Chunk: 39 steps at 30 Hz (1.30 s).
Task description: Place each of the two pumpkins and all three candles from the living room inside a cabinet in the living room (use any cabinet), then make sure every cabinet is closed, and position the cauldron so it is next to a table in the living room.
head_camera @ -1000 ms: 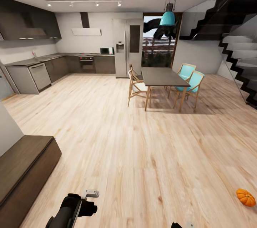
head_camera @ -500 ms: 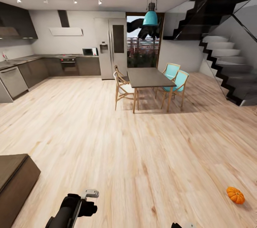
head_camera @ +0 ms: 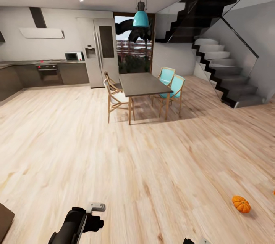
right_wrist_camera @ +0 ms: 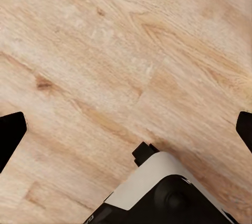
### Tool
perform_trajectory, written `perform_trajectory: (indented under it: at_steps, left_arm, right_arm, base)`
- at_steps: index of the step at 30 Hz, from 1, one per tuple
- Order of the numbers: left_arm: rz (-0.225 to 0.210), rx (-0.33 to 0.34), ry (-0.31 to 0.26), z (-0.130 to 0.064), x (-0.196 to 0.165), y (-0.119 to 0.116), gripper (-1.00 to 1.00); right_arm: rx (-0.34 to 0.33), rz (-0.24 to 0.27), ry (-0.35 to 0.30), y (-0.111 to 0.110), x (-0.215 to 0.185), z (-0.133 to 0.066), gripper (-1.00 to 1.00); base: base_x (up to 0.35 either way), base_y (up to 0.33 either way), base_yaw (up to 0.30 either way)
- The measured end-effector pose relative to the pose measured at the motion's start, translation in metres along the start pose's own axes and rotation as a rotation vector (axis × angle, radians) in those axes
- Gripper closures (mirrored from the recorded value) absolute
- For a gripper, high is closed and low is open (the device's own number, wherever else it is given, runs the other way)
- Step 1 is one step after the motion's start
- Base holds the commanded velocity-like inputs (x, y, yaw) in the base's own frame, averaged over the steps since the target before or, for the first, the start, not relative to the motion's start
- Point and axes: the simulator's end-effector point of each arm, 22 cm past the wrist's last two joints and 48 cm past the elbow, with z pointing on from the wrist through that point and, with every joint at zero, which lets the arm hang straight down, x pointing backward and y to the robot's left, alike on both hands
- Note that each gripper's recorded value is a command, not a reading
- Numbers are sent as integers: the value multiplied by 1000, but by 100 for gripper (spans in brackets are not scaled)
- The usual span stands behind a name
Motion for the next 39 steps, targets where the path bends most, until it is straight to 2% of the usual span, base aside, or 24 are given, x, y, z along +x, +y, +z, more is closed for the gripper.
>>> perform_trajectory:
  at_steps: [13, 24, 31, 39]
  left_arm:
    - [0, 3, 0, 0, 0, -1, -100]
    - [0, 5, -2, 0, 0, -1, -100]
    - [1, 4, -5, 0, -1, -1, -100]
    - [2, 4, -11, 0, -2, -1, -100]
  right_arm:
    - [0, -1, 1, 0, 0, 0, -100]
    - [-1, -1, 2, 1, 1, 0, -100]
    - [-1, -1, 2, 0, 1, 0, -100]
    - [0, -1, 2, 0, 1, 0, -100]
  base:
    - [108, 266, -285]
    - [2, 34, -285]
    - [53, 210, -285]
    - [47, 39, -285]
